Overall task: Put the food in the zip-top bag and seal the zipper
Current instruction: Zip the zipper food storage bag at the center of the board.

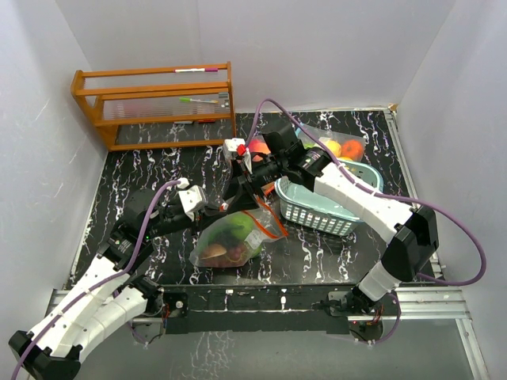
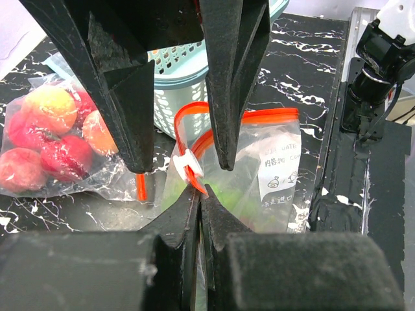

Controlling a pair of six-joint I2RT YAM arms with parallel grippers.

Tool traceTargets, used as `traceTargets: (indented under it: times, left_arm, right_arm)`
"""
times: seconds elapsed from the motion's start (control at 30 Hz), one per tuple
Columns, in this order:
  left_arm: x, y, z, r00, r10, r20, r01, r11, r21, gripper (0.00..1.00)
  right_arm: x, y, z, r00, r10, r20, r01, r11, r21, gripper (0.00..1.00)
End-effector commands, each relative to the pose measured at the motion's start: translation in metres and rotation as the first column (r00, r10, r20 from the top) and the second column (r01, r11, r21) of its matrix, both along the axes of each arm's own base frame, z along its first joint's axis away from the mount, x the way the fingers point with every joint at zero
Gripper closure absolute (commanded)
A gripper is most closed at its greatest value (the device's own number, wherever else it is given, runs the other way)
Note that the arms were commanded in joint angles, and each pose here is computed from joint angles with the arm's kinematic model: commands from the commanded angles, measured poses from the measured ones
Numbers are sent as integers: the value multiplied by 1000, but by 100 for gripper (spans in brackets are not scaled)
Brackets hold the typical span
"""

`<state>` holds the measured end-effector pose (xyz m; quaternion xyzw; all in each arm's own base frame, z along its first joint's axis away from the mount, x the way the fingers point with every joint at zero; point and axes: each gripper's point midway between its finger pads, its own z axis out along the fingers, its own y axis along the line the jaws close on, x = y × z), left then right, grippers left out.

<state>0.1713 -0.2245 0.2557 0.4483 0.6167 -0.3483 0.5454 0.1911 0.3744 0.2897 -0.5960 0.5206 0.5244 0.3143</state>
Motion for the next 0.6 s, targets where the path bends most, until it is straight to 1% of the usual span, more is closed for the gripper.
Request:
traceTargets:
  times: [0.0, 0.2, 0.43, 0.5, 0.57]
  left_arm:
    - [-1, 0, 23, 998, -6, 63, 8, 999, -36, 100]
    - [-1, 0, 24, 998, -2, 67, 5, 999, -39, 100]
    - [-1, 1, 26, 997, 3, 72, 1, 999, -44, 100]
    - [0, 1, 26, 997, 4, 73, -1, 999, -45, 100]
    - [0, 1, 26, 997, 5, 73, -1, 999, -45, 100]
  right_arm:
    - [-3, 7, 35, 996, 46, 72, -52, 994, 94, 53]
    - [-4, 12, 32, 997, 62, 51, -66, 994, 82, 58]
    - [-3, 12, 27, 998, 51, 41, -53, 997, 64, 55]
    - [-3, 11, 28, 998, 50, 42, -53, 997, 64, 57]
    - [-3, 11, 28, 998, 46, 42, -49, 997, 62, 64]
